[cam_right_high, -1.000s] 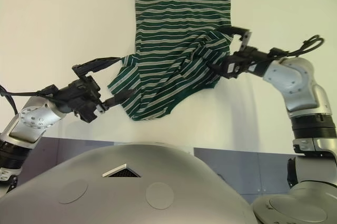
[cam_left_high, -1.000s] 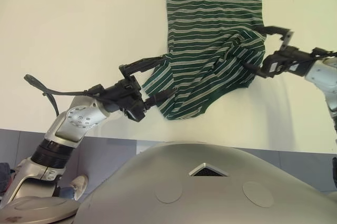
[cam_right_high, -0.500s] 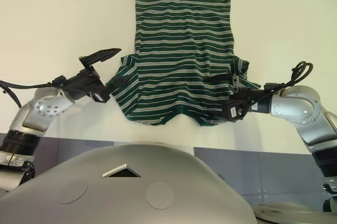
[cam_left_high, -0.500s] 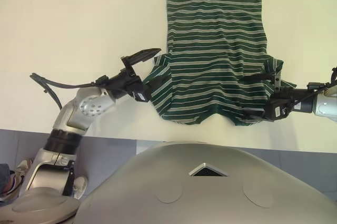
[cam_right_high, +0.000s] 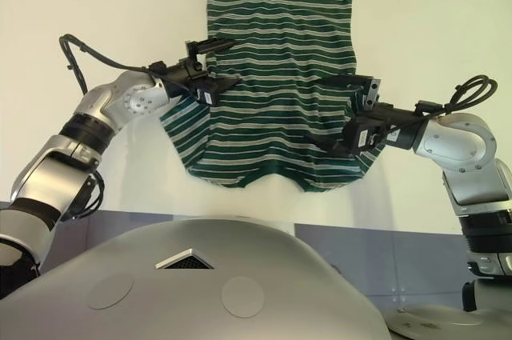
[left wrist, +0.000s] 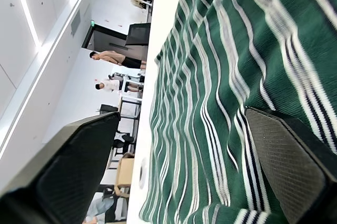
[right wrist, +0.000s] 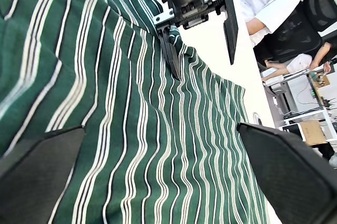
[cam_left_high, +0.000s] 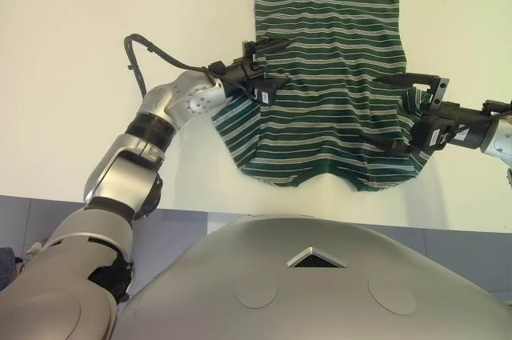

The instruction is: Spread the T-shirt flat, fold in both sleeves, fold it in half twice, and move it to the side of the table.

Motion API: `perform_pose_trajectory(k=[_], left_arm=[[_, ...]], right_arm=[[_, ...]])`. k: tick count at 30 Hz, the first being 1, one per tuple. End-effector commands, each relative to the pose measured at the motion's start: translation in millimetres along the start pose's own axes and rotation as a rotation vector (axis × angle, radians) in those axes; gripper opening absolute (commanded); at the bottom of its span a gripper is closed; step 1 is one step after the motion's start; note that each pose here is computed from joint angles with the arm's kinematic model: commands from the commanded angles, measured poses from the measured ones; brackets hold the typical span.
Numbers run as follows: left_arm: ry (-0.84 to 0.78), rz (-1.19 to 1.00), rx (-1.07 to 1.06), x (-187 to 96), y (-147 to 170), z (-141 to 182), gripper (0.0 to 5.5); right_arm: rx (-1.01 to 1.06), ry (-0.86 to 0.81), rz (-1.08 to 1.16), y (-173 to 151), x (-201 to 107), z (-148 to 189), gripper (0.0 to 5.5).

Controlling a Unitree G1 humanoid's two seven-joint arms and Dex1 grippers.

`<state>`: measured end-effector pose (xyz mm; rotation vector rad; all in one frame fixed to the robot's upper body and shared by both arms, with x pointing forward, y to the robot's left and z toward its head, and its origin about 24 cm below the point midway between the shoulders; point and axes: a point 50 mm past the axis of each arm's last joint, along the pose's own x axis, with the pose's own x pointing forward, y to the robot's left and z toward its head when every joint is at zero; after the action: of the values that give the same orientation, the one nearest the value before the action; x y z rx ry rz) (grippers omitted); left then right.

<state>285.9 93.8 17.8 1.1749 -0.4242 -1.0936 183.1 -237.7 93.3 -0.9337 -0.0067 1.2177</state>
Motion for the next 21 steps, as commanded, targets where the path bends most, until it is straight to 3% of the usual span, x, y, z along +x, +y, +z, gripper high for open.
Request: perform_pose_trajectory(k=[1,7,15,21], left_arm=[[0.159,-0.225,-0.05,-35,-49,-28,4.38],[0.175,-0.129,-0.102,-69,-56,-33,4.38],[0.182,-0.063,-0.116,-81,-57,-28,4.38],[0.197,0.219,-0.086,-86,-10,-34,4.38]], right_arm=[[-0.022,0.039,-0.047,-5,2,-8,5.4],[-0.047,0.111,-0.058,-4,10,-21,5.4],[-0.104,0.26,-0.058,-5,22,-47,5.4],[-0.122,0.193,-0.198,-23,21,-41,5.4]])
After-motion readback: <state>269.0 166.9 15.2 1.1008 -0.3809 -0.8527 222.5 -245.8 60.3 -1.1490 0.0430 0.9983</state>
